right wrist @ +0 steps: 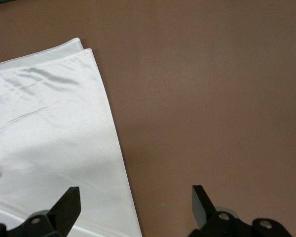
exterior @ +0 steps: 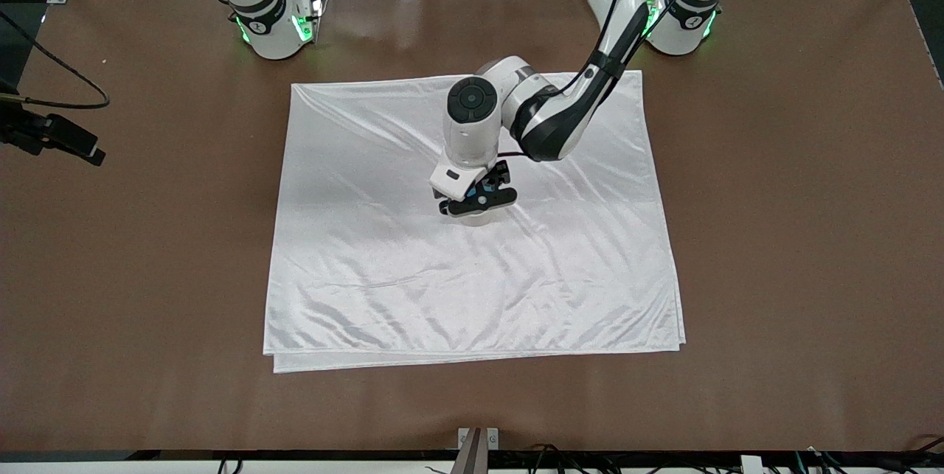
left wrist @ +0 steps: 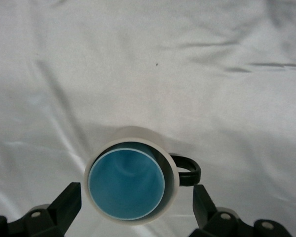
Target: Place blue cup into white mug on cloth
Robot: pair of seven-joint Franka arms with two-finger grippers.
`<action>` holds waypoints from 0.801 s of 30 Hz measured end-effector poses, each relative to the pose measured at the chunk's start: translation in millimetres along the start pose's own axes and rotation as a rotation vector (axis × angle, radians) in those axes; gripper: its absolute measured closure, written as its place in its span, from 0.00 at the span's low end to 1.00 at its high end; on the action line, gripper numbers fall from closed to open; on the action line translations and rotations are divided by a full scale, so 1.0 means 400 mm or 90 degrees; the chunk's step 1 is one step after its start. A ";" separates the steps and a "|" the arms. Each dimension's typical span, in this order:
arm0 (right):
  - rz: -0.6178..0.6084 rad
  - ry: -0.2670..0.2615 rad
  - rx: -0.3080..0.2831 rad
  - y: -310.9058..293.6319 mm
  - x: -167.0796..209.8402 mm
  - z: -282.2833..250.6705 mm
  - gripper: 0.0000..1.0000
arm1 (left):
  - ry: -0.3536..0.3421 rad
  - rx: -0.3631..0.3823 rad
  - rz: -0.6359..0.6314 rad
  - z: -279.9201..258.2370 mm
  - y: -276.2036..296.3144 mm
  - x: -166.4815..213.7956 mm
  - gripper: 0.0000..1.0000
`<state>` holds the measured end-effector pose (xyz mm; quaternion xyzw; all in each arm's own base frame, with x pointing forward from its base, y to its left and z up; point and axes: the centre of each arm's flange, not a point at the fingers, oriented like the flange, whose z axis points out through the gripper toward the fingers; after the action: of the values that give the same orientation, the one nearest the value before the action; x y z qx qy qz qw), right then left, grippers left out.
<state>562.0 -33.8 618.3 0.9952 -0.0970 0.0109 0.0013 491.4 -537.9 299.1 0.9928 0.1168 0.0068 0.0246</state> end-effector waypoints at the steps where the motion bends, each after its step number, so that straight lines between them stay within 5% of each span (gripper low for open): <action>1: 0.000 0.000 0.000 0.000 0.000 0.003 0.00 | 0.003 -0.002 -0.003 -0.009 -0.003 0.007 0.00; 15: -0.004 0.010 0.001 -0.011 0.002 0.021 0.00 | 0.037 -0.025 -0.020 -0.179 -0.158 0.239 0.00; 24: -0.008 0.010 0.002 -0.021 -0.001 0.021 0.00 | 0.044 -0.009 0.014 -0.286 -0.388 0.452 0.00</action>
<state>563.5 -25.6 609.8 0.9957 -0.0904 0.0189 0.0010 629.0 -339.7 406.9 0.9930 0.1068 0.0423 0.0276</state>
